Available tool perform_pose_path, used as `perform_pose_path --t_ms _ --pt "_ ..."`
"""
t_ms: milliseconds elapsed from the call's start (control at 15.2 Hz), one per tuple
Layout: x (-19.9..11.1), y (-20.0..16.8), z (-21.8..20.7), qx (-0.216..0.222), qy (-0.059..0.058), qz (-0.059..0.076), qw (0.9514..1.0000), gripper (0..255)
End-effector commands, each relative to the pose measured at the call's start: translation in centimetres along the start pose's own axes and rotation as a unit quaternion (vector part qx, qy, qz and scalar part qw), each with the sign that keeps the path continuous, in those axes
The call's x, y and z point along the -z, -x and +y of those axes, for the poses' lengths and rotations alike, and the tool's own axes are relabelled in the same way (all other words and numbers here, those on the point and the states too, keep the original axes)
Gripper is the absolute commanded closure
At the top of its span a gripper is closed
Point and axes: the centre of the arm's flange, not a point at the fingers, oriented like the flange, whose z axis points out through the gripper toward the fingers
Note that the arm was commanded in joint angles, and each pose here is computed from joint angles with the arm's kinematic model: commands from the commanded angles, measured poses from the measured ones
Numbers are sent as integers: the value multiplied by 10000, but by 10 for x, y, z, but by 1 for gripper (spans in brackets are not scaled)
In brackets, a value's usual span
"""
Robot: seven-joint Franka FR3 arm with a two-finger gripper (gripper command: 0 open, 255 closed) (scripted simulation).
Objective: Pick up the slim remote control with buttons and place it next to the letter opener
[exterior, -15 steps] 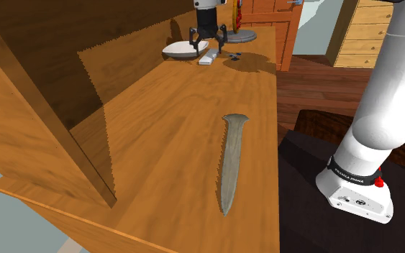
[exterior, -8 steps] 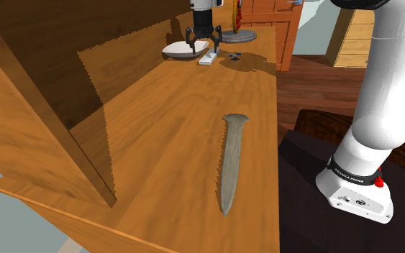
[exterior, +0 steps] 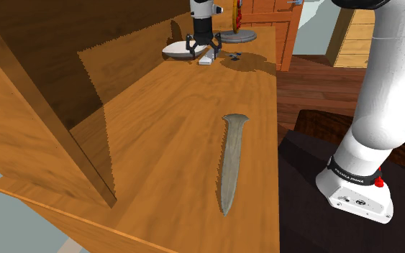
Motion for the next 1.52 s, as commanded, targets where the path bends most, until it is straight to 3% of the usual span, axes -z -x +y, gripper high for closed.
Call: perform_pose_path --t_ms 0,132,198,792,1452 --pt "-5 -5 3 -49 38 -4 10000 0" --pt "-5 -5 3 -49 38 -4 10000 0" --pt "-5 -6 4 -49 37 -5 10000 255" --pt "-5 -5 3 -49 38 -4 10000 255" --pt "48 -4 2 -49 38 -4 10000 255"
